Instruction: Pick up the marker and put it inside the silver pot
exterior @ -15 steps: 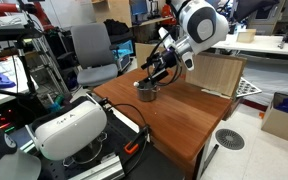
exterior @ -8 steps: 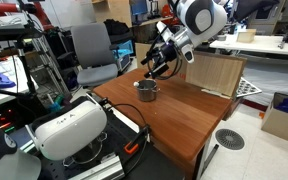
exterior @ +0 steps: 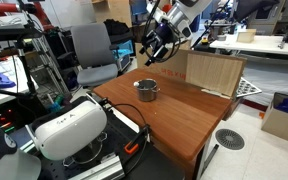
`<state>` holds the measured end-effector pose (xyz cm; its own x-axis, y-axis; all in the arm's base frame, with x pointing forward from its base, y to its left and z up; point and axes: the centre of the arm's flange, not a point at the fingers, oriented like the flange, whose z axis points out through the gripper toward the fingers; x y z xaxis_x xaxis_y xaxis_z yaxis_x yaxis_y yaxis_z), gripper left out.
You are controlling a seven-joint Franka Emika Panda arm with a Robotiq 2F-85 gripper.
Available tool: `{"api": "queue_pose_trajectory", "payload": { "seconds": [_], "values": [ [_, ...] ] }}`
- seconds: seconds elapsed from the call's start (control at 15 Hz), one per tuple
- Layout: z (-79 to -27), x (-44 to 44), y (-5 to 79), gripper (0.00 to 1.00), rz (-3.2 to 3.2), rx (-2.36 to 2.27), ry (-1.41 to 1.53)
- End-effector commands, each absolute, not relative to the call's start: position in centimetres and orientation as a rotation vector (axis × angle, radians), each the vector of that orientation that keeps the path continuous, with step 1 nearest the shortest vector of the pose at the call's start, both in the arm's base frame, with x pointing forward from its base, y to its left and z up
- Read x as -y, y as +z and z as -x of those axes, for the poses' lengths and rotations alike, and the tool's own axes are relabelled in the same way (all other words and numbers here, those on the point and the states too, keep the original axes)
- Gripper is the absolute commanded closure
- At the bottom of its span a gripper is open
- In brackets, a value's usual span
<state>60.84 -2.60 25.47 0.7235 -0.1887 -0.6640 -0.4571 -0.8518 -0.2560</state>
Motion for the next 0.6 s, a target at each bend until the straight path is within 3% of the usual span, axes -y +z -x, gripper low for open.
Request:
{"api": "queue_pose_trajectory", "payload": {
  "seconds": [0.0, 0.33, 0.4, 0.53],
  "values": [
    [-57.3, 0.5, 28.2, 0.00, 2.645, -0.467, 0.766],
    [-54.9, -1.9, 32.3, 0.00, 2.714, -0.426, 0.582],
    [-57.4, -1.6, 31.4, 0.00, 2.675, -0.429, 0.676],
    [-56.3, -1.8, 32.5, 0.00, 2.689, -0.428, 0.634]
  ]
}}
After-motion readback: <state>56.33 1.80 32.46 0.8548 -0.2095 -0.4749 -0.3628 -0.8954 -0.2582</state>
